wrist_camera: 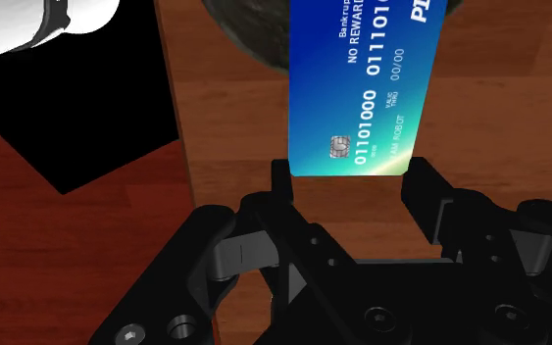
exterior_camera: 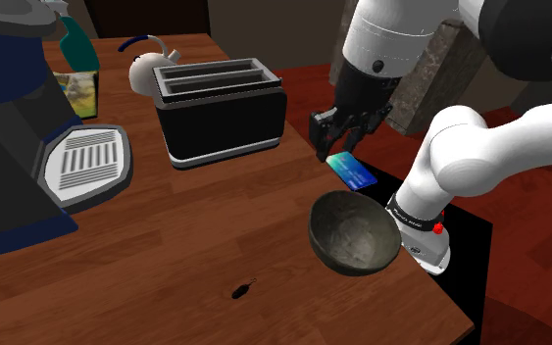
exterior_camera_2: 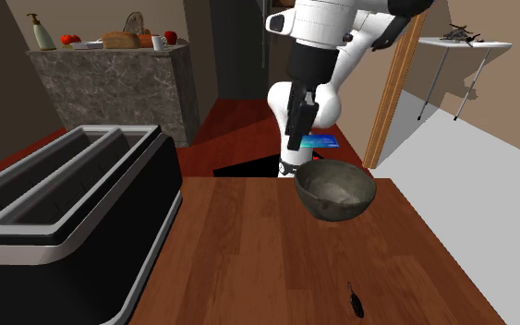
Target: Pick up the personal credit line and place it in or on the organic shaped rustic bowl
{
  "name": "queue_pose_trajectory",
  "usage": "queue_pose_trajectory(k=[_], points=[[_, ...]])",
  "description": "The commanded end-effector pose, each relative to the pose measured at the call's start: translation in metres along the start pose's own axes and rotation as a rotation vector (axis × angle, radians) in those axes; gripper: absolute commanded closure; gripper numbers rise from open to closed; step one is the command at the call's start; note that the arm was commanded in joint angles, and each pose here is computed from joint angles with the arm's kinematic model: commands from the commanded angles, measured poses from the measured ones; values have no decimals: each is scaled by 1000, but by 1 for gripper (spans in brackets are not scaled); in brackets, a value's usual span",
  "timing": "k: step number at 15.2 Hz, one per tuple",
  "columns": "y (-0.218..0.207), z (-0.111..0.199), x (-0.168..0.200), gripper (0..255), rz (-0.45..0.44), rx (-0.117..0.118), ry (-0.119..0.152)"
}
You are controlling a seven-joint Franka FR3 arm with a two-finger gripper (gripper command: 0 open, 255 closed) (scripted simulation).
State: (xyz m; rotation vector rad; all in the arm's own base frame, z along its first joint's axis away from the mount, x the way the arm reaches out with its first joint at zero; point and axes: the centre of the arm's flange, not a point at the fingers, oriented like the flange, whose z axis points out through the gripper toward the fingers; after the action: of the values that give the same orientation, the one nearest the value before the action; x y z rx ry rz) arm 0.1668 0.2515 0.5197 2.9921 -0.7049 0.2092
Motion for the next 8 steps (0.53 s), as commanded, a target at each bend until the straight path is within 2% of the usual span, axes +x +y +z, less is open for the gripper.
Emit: queue_pose_trajectory(k=[1, 3, 8], points=[[1, -3, -28, 255, 1, -1, -1], [-1, -8, -52, 255, 1, -1, -1], [-1, 18, -56, 255, 1, -1, -1]])
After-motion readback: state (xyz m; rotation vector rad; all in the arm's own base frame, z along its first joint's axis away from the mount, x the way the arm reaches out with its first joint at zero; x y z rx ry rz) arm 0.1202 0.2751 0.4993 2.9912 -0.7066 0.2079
